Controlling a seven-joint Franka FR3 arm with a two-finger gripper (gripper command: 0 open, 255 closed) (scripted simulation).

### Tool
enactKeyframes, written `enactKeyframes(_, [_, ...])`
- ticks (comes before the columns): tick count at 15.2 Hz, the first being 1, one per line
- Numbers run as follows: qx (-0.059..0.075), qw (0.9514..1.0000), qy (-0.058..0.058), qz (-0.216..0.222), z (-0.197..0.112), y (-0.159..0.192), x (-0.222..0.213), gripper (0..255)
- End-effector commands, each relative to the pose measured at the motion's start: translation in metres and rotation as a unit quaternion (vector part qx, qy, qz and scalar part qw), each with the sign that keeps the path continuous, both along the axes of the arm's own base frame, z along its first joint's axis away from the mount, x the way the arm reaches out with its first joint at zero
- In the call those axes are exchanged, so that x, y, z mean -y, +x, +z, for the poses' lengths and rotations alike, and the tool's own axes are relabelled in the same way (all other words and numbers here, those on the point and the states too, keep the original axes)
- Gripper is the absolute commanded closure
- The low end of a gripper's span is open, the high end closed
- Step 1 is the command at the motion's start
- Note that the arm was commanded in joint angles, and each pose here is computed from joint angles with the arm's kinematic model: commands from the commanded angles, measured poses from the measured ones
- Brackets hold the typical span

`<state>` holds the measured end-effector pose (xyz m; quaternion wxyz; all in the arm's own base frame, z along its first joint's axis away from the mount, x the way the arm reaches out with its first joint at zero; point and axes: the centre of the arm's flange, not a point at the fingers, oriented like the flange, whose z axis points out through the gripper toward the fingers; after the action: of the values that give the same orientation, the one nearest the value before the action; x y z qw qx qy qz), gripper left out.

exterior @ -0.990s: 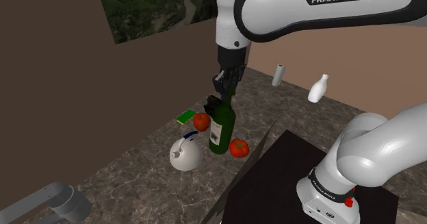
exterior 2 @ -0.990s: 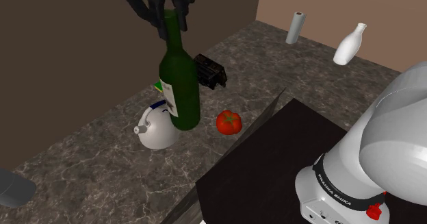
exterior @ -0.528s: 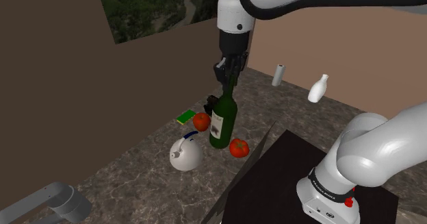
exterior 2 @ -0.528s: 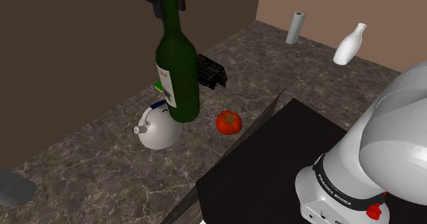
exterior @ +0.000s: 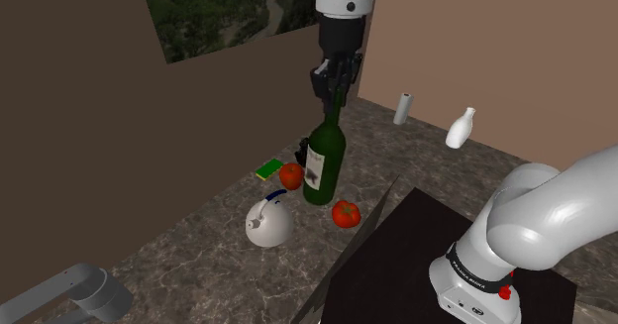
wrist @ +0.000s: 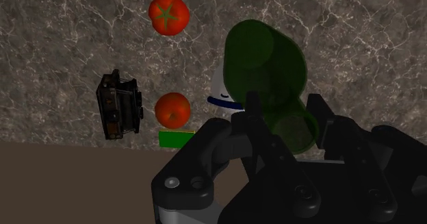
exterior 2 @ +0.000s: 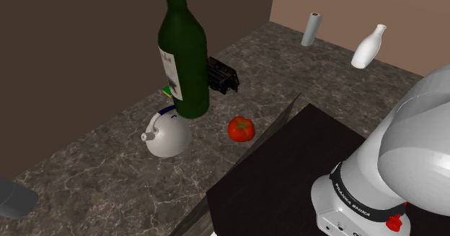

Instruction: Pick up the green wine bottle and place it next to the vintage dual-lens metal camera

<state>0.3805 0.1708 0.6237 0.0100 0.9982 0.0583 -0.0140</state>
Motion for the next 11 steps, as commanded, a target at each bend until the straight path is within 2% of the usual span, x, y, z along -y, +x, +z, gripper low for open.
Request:
enactKeyframes(1, [0.000, 1.0000, 0.000, 0.000, 0.010, -0.001, 0.000, 255])
enactKeyframes(3, [0.000, 1.0000, 0.000, 0.000, 0.020, -0.001, 0.000, 255])
enactKeyframes(11, [0.000, 1.0000, 0.000, 0.000, -0.012, 0.048, 0.088, 255])
